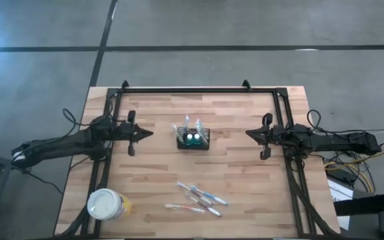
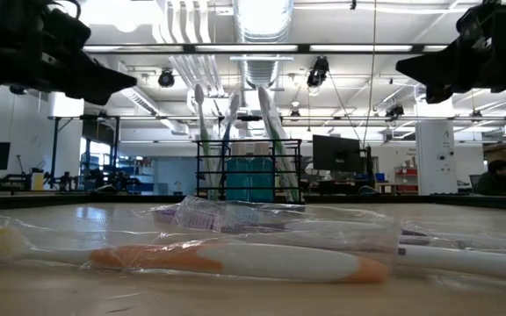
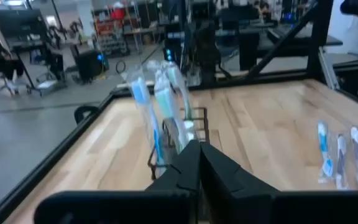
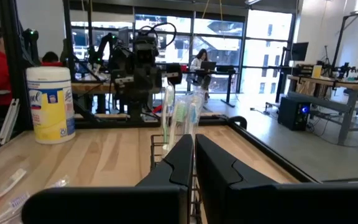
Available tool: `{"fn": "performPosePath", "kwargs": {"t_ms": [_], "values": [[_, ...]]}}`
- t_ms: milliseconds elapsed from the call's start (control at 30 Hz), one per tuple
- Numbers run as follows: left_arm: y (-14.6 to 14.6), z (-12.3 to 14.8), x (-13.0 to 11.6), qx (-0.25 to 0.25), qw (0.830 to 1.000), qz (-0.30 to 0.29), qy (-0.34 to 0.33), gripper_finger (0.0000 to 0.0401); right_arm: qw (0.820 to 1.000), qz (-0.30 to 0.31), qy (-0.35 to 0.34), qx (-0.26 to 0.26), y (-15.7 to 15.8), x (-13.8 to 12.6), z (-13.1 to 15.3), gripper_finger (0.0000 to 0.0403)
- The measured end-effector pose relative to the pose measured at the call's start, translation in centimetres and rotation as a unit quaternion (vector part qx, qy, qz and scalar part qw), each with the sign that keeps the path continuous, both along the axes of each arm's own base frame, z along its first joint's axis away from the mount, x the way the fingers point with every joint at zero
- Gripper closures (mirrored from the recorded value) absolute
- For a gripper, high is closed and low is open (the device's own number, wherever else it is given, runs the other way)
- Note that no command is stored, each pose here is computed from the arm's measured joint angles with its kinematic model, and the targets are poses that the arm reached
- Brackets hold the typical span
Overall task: Pick & Place toothbrushing station
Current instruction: Put the blue toothbrush into the wire organizer
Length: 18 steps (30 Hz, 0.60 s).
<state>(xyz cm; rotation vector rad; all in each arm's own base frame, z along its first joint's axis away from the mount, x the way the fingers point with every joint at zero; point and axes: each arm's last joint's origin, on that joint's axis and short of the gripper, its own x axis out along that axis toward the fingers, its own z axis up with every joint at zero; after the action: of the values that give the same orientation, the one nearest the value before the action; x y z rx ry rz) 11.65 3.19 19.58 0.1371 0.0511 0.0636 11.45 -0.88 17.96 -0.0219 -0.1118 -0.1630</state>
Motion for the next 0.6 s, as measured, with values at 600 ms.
{"fn": "performPosePath", "kwargs": {"t_ms": [600], "values": [[-0.3, -2.5, -1.2, -0.002, 1.0, -0.006, -0.029, 0.0396, 1.0, -0.001, 0.008, -0.001, 0.0, 0.1, -0.1, 0.039]]}}
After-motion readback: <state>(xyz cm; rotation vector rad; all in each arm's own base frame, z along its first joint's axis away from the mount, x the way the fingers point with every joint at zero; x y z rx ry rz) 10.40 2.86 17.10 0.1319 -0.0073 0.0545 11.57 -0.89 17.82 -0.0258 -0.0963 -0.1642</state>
